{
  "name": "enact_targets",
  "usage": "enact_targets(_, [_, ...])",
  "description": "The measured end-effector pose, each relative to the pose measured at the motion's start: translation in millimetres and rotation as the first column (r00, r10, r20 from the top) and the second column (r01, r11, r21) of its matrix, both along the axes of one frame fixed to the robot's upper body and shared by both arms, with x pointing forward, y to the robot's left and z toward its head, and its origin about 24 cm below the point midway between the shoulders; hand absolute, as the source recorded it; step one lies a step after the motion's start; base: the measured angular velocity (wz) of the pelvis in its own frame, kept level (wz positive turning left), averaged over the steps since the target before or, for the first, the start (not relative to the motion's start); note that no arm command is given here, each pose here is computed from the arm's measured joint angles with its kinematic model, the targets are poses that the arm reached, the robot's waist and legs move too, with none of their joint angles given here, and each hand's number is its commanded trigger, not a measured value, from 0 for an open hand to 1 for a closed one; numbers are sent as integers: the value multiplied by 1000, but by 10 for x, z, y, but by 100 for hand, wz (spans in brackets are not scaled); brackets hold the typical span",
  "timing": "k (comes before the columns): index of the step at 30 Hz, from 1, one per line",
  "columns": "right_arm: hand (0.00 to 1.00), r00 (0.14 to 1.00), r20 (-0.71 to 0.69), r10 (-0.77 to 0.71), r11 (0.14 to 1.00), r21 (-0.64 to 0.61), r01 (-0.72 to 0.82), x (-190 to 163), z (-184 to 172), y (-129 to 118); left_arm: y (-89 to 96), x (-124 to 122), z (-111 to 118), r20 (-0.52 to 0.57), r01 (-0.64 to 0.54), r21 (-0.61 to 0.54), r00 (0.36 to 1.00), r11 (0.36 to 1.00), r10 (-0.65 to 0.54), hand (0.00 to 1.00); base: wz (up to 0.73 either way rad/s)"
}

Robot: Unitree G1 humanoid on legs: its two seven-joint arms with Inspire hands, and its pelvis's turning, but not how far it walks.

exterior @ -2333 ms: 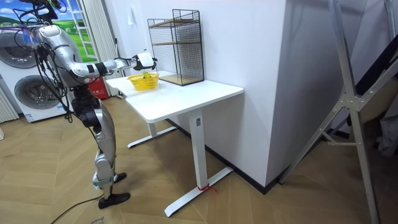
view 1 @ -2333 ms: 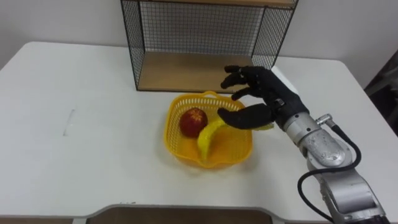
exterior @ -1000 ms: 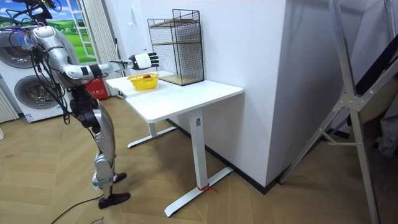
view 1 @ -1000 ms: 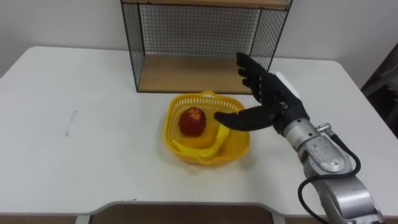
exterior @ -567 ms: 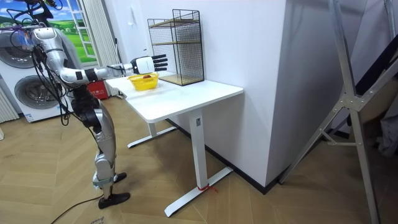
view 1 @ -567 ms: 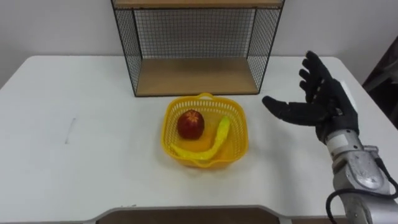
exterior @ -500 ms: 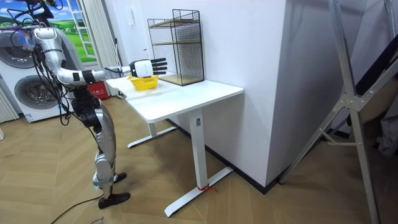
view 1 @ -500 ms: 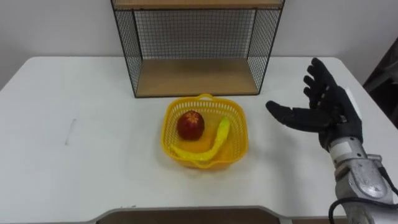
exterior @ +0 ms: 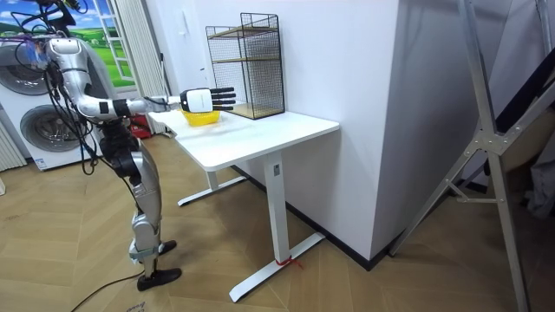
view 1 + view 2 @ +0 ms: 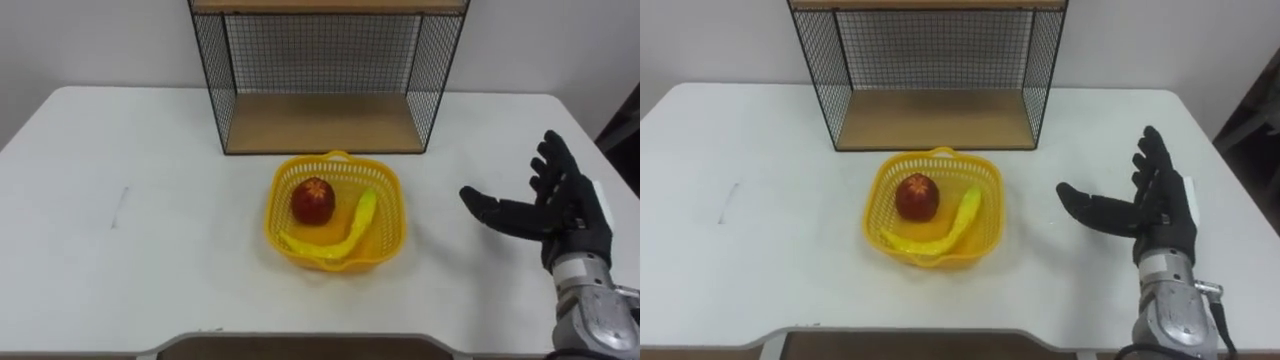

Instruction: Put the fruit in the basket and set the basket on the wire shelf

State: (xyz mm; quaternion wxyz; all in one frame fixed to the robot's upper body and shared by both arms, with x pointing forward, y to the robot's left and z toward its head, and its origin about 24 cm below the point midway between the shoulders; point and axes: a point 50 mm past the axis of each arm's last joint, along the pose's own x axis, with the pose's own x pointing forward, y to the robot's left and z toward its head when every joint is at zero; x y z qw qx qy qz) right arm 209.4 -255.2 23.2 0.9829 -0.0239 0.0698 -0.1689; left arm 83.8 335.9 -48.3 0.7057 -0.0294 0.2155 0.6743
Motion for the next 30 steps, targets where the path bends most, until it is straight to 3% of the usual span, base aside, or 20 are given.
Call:
enact_targets(4, [0,1000,-9,-13,1000,1,13,-25,-22,-4,-70,98,140,41,-32,63,999,997,29,0,1])
enact_targets(7, [0,1000,-7,2,1000,6,-2,-22,-23,9,-98,284,437,178,-2,164,984,986,-27,0,5])
enact_targets(11, [0,1000,-15,24,1000,12,-23,-31,-56,68,-230,527,708,279,95,274,944,957,-174,0,0])
enact_targets(16, [0,995,-18,95,995,-18,-95,-23,-94,222,-510,784,744,278,290,319,882,902,-382,0,0])
enact_targets(21, [0,991,6,133,991,-4,-133,-21,-108,260,-757,939,707,291,498,307,763,811,-578,0,0])
enact_targets(25, [0,987,11,163,986,21,-163,-12,-114,304,-899,1037,692,340,601,274,670,751,-660,0,0])
enact_targets(30, [0,967,17,254,965,67,-254,-7,-174,458,-1158,1144,649,452,748,213,495,628,-742,0,-2])
